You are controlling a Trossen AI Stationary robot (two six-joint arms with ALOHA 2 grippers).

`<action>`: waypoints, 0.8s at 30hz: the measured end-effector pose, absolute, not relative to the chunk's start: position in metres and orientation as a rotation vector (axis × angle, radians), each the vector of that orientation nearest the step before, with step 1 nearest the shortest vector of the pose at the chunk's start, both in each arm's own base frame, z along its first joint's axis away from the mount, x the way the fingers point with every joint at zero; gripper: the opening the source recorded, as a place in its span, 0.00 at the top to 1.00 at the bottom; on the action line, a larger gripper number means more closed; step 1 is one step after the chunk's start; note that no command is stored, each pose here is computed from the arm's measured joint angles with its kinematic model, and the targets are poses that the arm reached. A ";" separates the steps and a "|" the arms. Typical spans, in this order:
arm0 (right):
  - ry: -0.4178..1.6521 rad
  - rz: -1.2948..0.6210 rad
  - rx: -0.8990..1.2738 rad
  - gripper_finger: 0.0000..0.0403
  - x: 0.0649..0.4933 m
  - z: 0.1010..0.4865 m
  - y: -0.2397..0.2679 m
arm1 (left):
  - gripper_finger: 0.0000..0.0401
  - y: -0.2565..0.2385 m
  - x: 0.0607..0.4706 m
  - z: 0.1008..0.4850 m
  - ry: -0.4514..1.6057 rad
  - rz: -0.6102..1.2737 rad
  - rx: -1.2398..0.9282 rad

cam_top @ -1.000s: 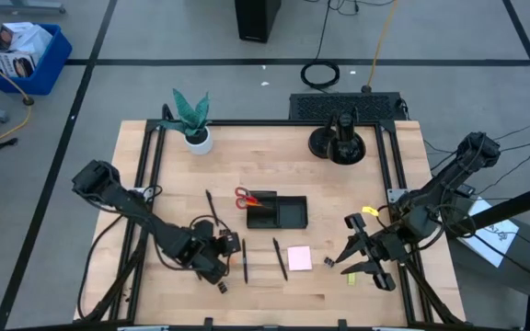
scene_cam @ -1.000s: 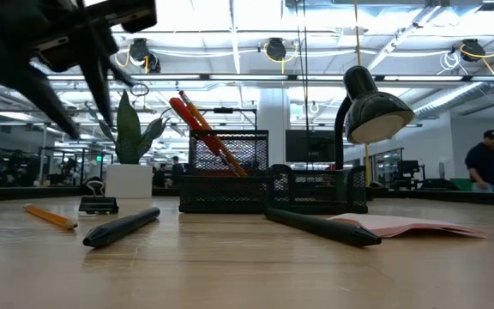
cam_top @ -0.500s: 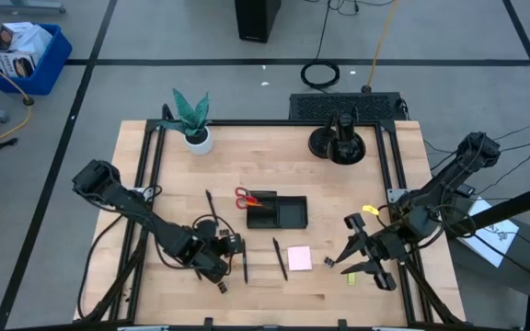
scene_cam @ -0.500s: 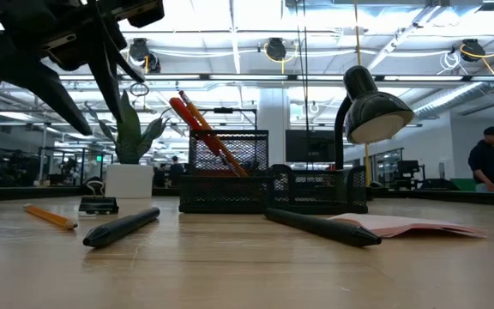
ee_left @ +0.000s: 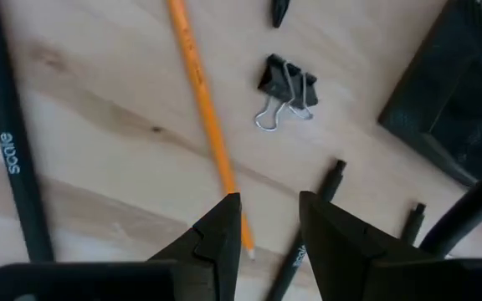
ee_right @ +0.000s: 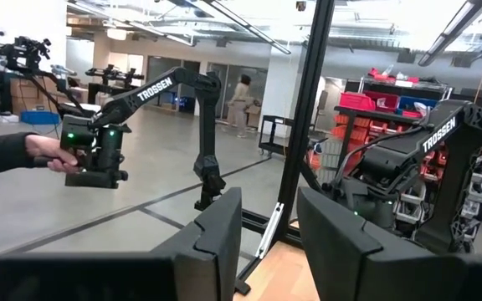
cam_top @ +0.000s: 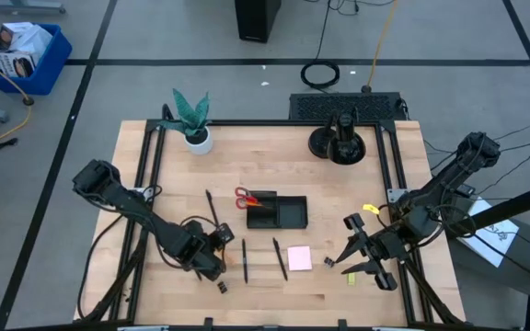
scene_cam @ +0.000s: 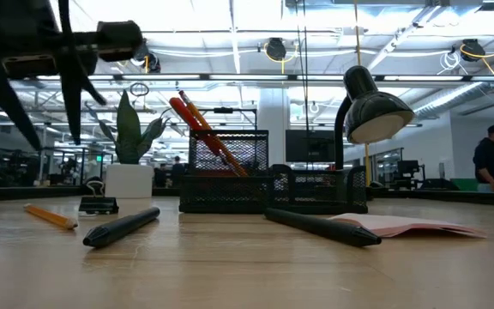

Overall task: Pick and place office supplies into organizer
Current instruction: Put the orange pencil into the desk organizer

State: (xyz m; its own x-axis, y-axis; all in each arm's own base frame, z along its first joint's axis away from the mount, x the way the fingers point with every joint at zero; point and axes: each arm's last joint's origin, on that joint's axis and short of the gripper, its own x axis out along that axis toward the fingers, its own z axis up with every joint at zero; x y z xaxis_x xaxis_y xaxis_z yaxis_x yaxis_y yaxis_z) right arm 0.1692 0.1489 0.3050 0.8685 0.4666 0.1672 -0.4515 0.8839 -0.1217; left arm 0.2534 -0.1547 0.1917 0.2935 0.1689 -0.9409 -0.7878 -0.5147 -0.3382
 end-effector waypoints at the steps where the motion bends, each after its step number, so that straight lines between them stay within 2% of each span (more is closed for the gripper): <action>1: -0.194 0.481 -0.080 0.72 0.169 0.305 0.149 | 0.68 -0.153 0.254 0.192 0.564 1.370 -1.686; 6: -0.194 0.481 -0.080 0.72 0.169 0.305 0.149 | 0.68 -0.142 0.263 0.187 0.529 1.418 -1.703; 13: -0.194 0.482 -0.080 0.72 0.169 0.305 0.149 | 0.68 -0.142 0.268 0.167 0.658 1.565 -1.712; 24: -0.194 0.482 -0.080 0.72 0.169 0.305 0.149 | 0.68 -0.148 0.263 0.162 0.640 1.606 -1.684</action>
